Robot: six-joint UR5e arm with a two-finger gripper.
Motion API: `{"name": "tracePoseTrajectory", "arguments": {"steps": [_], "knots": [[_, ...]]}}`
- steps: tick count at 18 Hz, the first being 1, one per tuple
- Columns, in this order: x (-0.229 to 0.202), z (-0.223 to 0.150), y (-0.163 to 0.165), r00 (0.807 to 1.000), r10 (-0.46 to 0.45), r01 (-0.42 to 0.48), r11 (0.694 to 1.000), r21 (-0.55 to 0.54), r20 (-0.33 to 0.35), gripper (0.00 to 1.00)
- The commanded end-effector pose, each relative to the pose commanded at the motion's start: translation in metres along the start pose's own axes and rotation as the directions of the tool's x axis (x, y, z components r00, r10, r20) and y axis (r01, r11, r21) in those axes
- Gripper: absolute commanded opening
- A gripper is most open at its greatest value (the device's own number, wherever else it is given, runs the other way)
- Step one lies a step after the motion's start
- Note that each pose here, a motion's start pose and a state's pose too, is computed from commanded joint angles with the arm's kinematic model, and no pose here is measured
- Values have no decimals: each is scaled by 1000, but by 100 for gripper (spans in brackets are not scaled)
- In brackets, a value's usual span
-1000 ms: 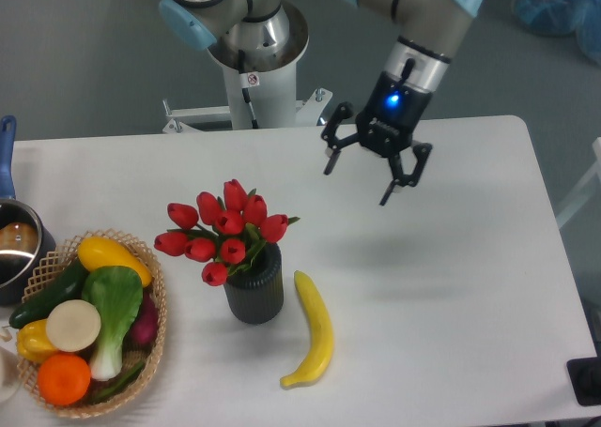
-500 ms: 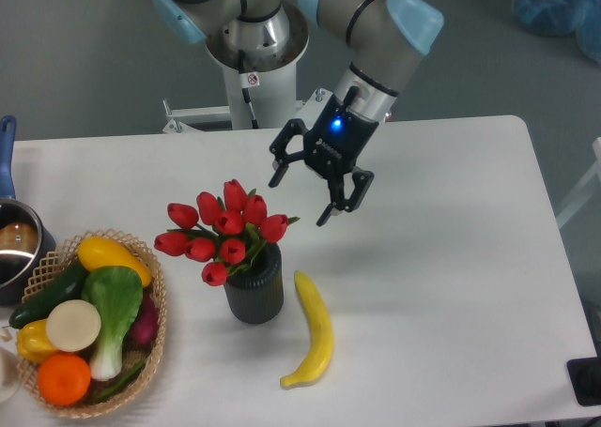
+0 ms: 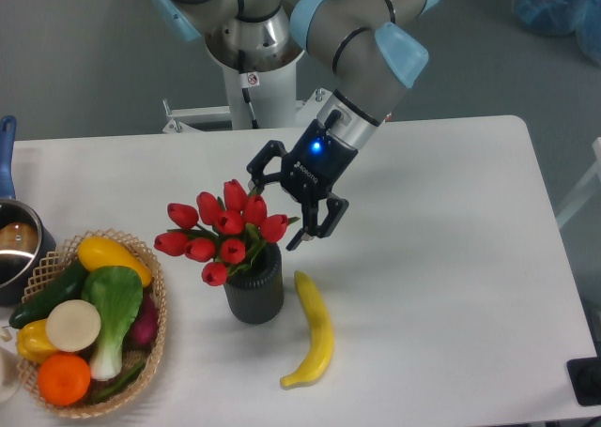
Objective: Pick up the flowers from the vase
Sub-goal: 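Lower the gripper around the tulip stems and close it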
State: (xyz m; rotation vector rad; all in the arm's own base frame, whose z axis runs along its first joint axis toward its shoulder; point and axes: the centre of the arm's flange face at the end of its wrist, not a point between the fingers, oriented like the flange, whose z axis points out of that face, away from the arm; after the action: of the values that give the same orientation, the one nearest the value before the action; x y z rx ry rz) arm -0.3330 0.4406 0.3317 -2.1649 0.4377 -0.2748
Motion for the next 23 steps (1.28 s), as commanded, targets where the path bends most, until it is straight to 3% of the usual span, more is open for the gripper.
{"name": "tracePoseTrajectory", "arguments": {"steps": [9, 18, 20, 23], "knots": [[8, 34, -4, 998, 10, -9, 1000, 17, -59, 100], [7, 35, -6, 998, 6, -3, 999, 48, -67, 99], [5, 34, -6, 998, 7, -3, 999, 51, -66, 91], [3, 32, -9, 998, 8, -3, 997, 73, -65, 67]]}}
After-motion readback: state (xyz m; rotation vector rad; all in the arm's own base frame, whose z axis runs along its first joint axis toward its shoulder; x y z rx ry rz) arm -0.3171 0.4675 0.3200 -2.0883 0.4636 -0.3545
